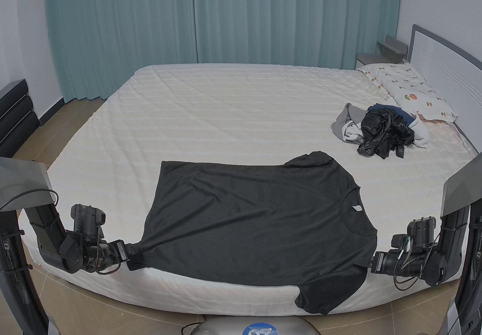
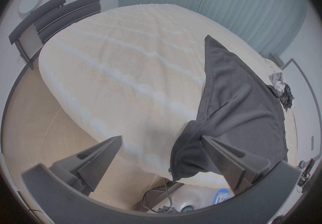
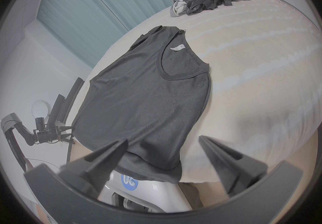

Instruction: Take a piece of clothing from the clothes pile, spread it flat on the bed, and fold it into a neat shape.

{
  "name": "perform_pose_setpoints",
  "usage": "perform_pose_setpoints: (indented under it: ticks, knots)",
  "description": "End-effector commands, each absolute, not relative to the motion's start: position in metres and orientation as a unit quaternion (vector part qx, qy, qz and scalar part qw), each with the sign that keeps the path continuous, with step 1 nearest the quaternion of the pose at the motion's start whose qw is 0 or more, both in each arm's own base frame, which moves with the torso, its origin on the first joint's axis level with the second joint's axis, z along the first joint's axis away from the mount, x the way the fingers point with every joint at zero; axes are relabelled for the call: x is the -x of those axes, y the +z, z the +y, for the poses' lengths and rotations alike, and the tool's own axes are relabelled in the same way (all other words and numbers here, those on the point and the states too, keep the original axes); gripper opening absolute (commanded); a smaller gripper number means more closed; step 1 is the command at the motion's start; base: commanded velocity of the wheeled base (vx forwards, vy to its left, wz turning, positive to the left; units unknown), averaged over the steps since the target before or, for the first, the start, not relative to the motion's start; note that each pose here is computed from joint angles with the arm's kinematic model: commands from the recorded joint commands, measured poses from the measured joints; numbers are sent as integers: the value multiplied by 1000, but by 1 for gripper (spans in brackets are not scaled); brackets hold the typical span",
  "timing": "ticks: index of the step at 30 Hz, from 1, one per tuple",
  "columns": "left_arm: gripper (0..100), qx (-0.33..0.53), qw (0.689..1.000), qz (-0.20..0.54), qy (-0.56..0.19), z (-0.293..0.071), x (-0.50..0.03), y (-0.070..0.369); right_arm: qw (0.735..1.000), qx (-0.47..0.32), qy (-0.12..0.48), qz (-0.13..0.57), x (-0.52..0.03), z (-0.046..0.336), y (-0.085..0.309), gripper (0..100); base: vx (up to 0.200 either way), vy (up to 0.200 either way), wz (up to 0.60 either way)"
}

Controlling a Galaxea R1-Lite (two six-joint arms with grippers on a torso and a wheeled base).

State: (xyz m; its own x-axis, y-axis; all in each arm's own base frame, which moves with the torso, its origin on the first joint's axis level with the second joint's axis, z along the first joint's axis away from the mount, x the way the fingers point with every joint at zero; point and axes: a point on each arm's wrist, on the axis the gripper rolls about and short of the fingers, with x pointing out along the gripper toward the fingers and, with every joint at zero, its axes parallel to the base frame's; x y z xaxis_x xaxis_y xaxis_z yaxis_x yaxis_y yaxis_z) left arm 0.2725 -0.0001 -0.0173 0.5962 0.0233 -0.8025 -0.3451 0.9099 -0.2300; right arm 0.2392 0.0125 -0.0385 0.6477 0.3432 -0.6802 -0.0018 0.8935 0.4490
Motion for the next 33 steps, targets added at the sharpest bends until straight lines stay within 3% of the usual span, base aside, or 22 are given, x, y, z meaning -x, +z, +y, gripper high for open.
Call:
perform_pose_setpoints:
  ticks: [1,16,26,27,33]
  knots:
    - [100,185,873,438,103,0,-272,-18,885,-214,81,406,-239,4,-40,0,0,0,0]
    - [100,227,852,470,38,-5,-267,-11,895,-199,59,396,-231,-17,-34,0,0,0,0]
    - [100,314,843,434,42,-9,-293,-1,896,-178,62,402,-229,-21,-38,0,0,0,0]
    - [100,322,841,431,45,-9,-295,0,897,-177,63,400,-229,-21,-38,100,0,0,0]
    - [100,326,842,428,44,-9,-296,0,902,-184,66,386,-231,-22,-31,100,0,0,0]
